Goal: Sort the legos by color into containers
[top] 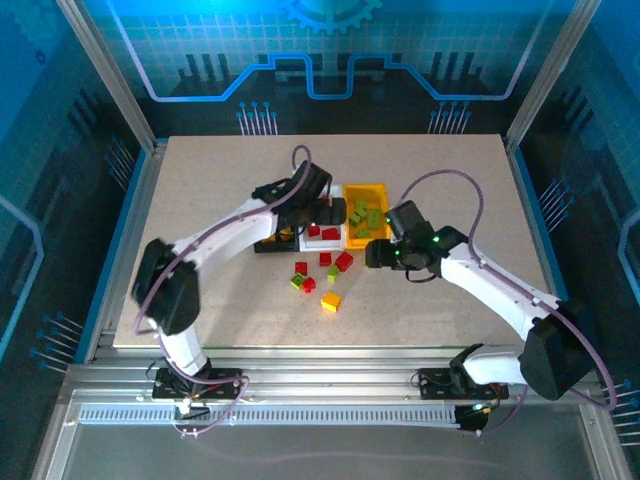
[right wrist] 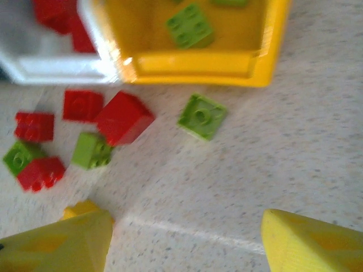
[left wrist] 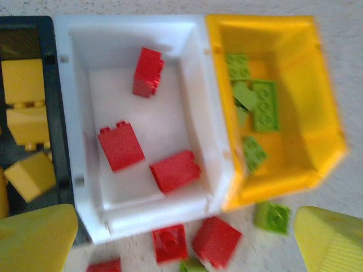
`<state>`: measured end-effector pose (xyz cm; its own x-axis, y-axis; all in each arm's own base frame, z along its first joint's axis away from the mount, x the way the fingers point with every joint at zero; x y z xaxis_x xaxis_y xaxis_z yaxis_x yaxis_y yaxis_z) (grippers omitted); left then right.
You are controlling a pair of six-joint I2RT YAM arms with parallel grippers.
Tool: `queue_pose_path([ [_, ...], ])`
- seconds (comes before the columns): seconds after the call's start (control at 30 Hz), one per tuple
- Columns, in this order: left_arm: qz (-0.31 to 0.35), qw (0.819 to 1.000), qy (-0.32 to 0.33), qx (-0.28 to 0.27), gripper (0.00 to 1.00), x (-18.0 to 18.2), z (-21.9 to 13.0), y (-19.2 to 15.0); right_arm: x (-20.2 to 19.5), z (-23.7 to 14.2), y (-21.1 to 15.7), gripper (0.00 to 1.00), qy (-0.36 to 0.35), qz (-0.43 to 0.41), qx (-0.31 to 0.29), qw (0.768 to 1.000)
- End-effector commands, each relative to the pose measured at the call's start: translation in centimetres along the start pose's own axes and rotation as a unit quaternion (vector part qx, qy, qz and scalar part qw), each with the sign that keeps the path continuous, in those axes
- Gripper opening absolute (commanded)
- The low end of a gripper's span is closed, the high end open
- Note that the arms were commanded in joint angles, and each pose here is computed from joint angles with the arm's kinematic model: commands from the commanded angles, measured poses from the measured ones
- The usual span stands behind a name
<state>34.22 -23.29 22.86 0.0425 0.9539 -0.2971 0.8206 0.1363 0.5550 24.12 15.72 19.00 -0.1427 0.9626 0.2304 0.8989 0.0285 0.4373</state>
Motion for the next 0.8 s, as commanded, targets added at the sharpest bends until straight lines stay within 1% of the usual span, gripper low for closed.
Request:
queue_pose_path([
  [0.0,-0.031,0.999,-0.041,-0.018,0.99,0.7,-4.3,-2.1,3.2,0.7,-1.7,0.72,0.043,-0.093,0.025,0.994],
  [0.07,-0.056,0.997,-0.037,-0.023,0.99,2.6,-5.7,-4.0,4.8,1.5,-2.7,0.72,0.046,-0.135,0.042,0.989],
  [0.2,-0.100,0.995,0.010,-0.019,0.99,7.3,-7.3,-8.4,8.0,3.5,-4.6,0.71,0.048,-0.202,0.081,0.975],
  [0.33,-0.130,0.990,0.052,-0.002,0.99,10.9,-8.0,-12.2,9.7,5.8,-6.0,0.72,0.025,-0.241,0.106,0.964],
  [0.43,-0.156,0.986,0.065,0.007,0.99,12.7,-8.3,-14.3,10.5,7.5,-6.3,0.73,0.004,-0.260,0.113,0.959],
  [0.53,-0.178,0.982,0.061,0.008,0.99,13.7,-8.6,-15.7,11.3,8.6,-6.3,0.73,-0.010,-0.275,0.115,0.955],
  [0.67,-0.191,0.980,0.057,0.004,0.99,14.4,-9.1,-16.5,11.3,9.8,-6.5,0.72,-0.030,-0.281,0.127,0.951],
  [0.73,-0.191,0.980,0.058,0.000,0.99,14.6,-9.3,-16.6,11.2,10.3,-6.8,0.69,-0.032,-0.284,0.133,0.949],
  [0.77,-0.191,0.980,0.057,-0.002,0.99,14.6,-9.5,-16.5,11.2,10.5,-6.9,0.66,-0.032,-0.284,0.136,0.949],
])
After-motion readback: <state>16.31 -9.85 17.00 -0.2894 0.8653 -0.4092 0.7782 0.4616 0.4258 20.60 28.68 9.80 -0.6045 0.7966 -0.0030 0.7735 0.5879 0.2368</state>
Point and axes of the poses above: each hand's point on the last joint's axis, 136 mm out from that joint toward the fingers, its own z axis out along the fingers, its own x axis along the line the jaws close on, y = z × x, the point moved 7 cm from there along -z, back along the fingers, and after that the axes turned 2 degrees about -z, right-handed, at the moved point
